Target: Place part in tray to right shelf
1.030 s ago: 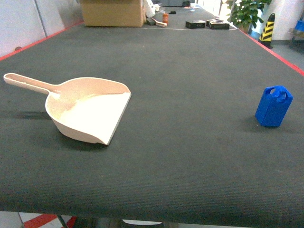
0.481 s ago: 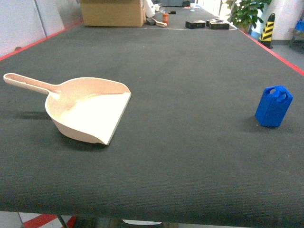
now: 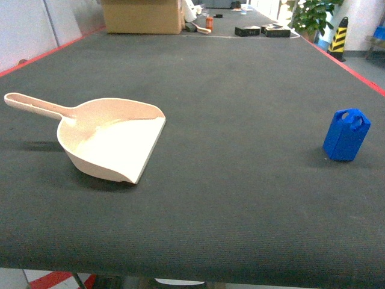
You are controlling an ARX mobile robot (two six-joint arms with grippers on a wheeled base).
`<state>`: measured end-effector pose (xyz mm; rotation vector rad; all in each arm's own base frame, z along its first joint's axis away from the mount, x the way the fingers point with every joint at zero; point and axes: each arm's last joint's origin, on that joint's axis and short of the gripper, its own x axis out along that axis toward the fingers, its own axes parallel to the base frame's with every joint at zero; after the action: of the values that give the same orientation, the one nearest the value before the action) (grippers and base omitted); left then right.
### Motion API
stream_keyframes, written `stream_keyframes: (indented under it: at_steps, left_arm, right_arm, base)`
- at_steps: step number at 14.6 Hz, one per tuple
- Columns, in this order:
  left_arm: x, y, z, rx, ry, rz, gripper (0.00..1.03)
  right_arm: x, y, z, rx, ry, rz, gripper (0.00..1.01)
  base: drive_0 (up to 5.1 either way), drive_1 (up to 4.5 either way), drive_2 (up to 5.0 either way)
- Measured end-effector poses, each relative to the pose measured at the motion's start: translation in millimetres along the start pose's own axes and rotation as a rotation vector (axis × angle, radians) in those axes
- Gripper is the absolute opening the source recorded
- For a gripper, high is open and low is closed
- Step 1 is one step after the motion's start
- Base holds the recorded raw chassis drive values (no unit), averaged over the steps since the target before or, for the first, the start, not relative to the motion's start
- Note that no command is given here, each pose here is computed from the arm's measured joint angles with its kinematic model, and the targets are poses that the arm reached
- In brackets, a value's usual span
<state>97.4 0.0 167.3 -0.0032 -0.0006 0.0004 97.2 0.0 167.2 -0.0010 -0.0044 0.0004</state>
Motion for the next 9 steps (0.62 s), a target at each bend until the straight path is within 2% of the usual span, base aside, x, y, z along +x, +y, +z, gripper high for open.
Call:
stream_keyframes:
  at_steps: [9]
  left_arm:
    - [0.0, 0.0, 0.0, 0.000, 0.000, 0.000, 0.98]
  right_arm:
    - [0.0, 0.0, 0.0, 0.000, 0.000, 0.000, 0.98]
  base:
    - [0.0, 0.00, 0.0]
